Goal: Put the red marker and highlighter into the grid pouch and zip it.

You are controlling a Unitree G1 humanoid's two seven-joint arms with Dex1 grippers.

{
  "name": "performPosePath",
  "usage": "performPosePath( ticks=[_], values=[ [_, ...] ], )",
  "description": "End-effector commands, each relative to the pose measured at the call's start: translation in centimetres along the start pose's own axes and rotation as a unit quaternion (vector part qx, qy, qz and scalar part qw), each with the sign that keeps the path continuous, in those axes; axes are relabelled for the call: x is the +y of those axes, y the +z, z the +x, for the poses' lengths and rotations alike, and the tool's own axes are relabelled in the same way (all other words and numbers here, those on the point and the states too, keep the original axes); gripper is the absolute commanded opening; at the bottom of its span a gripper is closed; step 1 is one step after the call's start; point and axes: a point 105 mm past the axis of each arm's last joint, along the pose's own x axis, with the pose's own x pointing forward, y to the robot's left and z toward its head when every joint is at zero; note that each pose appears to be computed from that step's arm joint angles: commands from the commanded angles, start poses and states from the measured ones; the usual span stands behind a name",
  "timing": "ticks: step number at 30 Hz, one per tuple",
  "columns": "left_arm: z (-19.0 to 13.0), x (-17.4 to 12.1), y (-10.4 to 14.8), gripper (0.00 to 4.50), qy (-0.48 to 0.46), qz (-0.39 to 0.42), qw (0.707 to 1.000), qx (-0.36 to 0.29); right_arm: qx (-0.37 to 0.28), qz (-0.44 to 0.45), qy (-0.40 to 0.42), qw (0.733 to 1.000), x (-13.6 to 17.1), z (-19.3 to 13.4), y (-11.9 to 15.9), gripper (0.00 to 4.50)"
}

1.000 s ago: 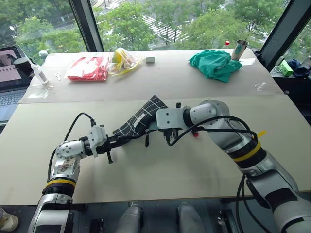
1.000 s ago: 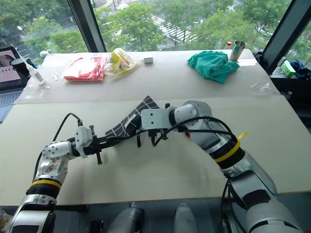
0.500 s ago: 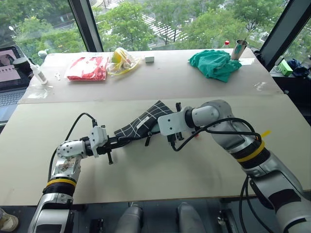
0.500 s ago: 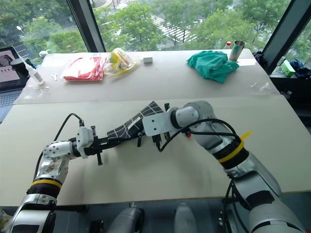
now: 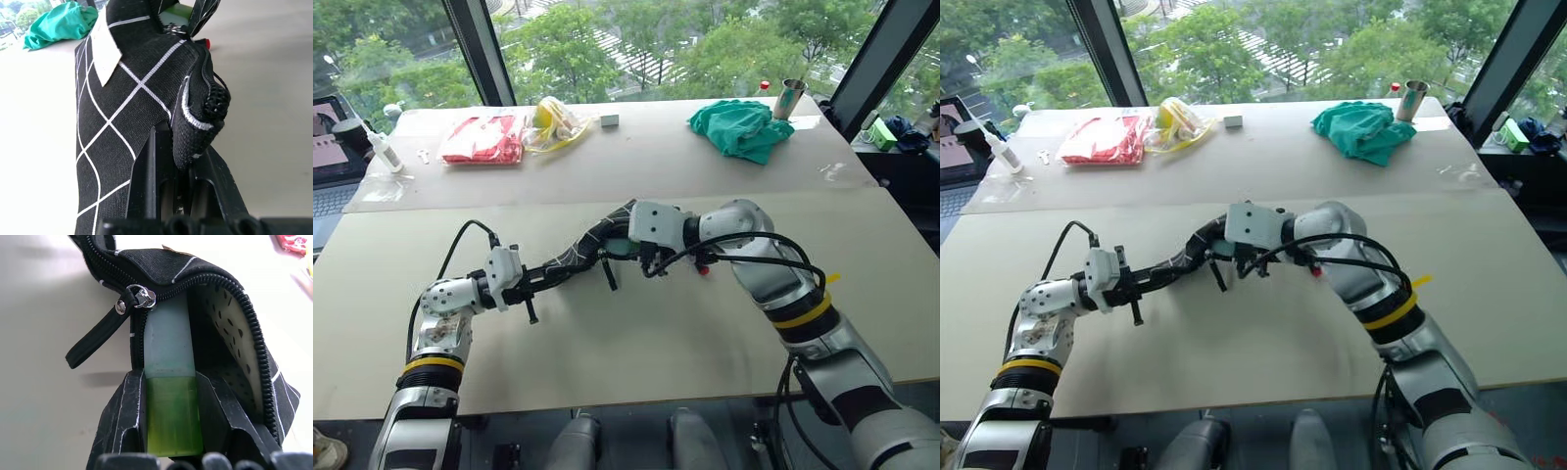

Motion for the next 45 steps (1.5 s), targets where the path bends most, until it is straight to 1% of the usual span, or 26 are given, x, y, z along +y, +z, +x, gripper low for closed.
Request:
performPosePath(
  ticks=[1,4,5,6,7,9,13,15,17,18,20,21,23,24,25,27,28,33,35,37,41,44,45],
  values=[
    [0.6,-1.0,-0.1,0.00,-0.029,-0.001,1.000,0.000,-0.013,-0.060,-0.037,0.997,-0.5,0.0,1.1,2.65],
    [0.6,-1.0,-0.1,0.00,-0.031,-0.001,1.000,0.000,0.013,-0.160,-0.031,0.986,0.2,0.1,0.4,3.66],
    [0.6,-1.0,-0.2,0.00,-0.031,-0.001,1.000,0.000,0.011,-0.189,-0.025,0.982,0.5,0.0,0.4,4.05],
    [0.6,-1.0,-0.2,0.00,-0.032,-0.001,0.999,0.000,0.008,-0.205,-0.021,0.978,0.8,0.0,0.5,4.31],
    [0.6,-1.1,-0.2,0.00,-0.032,-0.001,0.999,0.000,0.005,-0.194,-0.016,0.981,0.8,-0.2,0.5,4.45],
    [0.7,-1.1,-0.2,0.00,-0.033,-0.001,0.999,-0.001,0.000,-0.177,-0.007,0.984,0.8,-0.6,0.6,4.45],
    [0.8,-1.4,-0.3,0.00,-0.034,-0.004,0.999,-0.002,-0.017,-0.126,-0.018,0.992,-1.6,-3.7,1.2,4.45],
    [0.8,-1.5,-0.3,0.00,-0.034,-0.005,0.999,-0.003,-0.028,-0.089,-0.008,0.996,-2.1,-5.4,1.3,4.45],
    [0.7,-1.4,-0.2,0.00,-0.026,-0.012,1.000,-0.010,-0.053,-0.057,-0.015,0.997,-3.1,-8.2,1.4,4.45],
    [0.6,-1.2,-0.1,0.00,-0.019,-0.016,1.000,-0.014,-0.067,-0.025,-0.012,0.997,-3.4,-9.7,1.3,4.45],
    [0.5,-0.8,0.3,0.00,-0.006,-0.025,0.999,-0.026,-0.099,0.028,0.008,0.995,-2.9,-12.3,1.1,4.45],
    [0.5,-0.4,0.6,0.00,0.005,-0.035,0.999,-0.036,-0.110,0.051,0.012,0.993,-2.7,-13.2,0.9,4.45],
    [0.4,0.4,1.5,0.00,0.028,-0.058,0.996,-0.062,-0.109,0.097,-0.015,0.989,-3.1,-14.2,-0.4,4.45],
    [0.3,0.7,1.8,0.00,0.035,-0.066,0.995,-0.070,-0.092,0.109,-0.041,0.989,-3.5,-14.3,-1.5,4.45],
    [0.2,0.8,2.0,0.00,0.039,-0.072,0.994,-0.074,-0.062,0.120,-0.068,0.989,-3.7,-14.1,-3.0,4.45],
    [0.1,0.9,2.2,0.00,0.041,-0.077,0.993,-0.076,0.006,0.146,-0.107,0.983,-3.4,-13.1,-6.4,4.45],
    [0.1,0.9,2.2,0.00,0.041,-0.078,0.993,-0.074,0.015,0.174,-0.118,0.978,-2.8,-12.2,-7.3,4.45],
    [-0.1,0.6,2.1,0.00,0.037,-0.078,0.994,-0.064,0.023,0.276,-0.133,0.952,-0.9,-8.6,-8.4,4.45],
    [-0.1,0.5,2.1,0.00,0.033,-0.076,0.995,-0.059,0.038,0.286,-0.134,0.948,-0.6,-7.9,-8.5,4.45],
    [-0.1,0.4,2.0,0.00,0.030,-0.073,0.995,-0.055,0.064,0.295,-0.149,0.942,-0.7,-7.7,-9.4,4.45],
    [0.0,0.5,2.1,0.00,0.031,-0.072,0.995,-0.056,0.140,0.316,-0.152,0.926,0.3,-7.1,-12.0,4.45],
    [0.1,0.4,2.1,0.00,0.031,-0.071,0.995,-0.056,0.176,0.308,-0.155,0.922,1.1,-6.7,-13.3,4.45],
    [0.2,0.3,2.1,0.00,0.030,-0.070,0.996,-0.056,0.177,0.313,-0.160,0.919,1.0,-6.6,-13.6,4.45]
  ],
)
